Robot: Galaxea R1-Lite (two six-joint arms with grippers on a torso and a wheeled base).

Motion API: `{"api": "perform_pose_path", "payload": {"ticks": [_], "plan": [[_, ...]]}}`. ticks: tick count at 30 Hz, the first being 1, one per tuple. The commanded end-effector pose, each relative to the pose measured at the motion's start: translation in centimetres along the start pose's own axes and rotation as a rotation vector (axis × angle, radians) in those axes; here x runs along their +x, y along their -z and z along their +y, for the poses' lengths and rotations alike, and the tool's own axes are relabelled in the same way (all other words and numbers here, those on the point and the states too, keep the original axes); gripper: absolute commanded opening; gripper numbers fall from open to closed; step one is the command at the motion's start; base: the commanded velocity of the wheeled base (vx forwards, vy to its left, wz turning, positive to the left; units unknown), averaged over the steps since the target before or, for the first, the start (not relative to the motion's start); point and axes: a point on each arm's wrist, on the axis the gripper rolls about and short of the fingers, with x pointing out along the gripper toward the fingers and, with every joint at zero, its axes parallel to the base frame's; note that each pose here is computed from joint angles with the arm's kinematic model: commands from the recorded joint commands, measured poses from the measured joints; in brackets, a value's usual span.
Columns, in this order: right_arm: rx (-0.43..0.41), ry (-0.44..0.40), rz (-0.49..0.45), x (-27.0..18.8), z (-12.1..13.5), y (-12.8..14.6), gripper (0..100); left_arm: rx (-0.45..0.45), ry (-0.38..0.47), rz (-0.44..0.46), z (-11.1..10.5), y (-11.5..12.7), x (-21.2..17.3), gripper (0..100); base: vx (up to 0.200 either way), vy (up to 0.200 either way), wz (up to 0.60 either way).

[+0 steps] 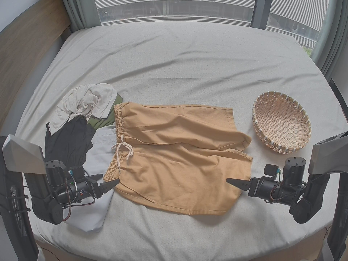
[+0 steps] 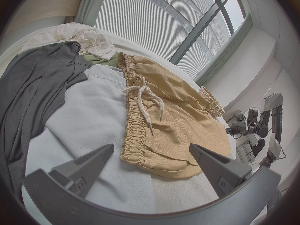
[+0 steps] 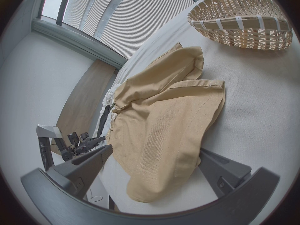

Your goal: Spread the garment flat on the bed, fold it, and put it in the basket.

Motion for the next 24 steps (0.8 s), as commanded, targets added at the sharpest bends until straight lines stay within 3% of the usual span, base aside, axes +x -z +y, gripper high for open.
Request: {"api": "perform_pose_path", "payload": {"ticks": [1, 9, 19, 24], "plan": [[0.013, -0.041, -0.02, -1.9, 1.7, -0.7, 100, 0.003, 0.0, -0.005, 0.0, -0.2, -0.1, 100, 0.0, 0.0, 0.0], [0.026, -0.019, -0.031, -4.9, 2.3, -0.6, 100, 0.001, 0.001, -0.001, 0.0, 0.0, 0.1, 100, 0.0, 0.0, 0.0], [-0.079, 0.17, -0.028, -5.9, -1.2, 0.2, 100, -0.006, -0.001, 0.011, -0.1, 0.3, -0.1, 100, 0.0, 0.0, 0.0], [-0.088, 0.186, -0.019, -5.5, -1.1, 0.6, 100, -0.013, -0.006, 0.017, 0.1, 0.5, 0.1, 100, 0.0, 0.0, 0.0]]}}
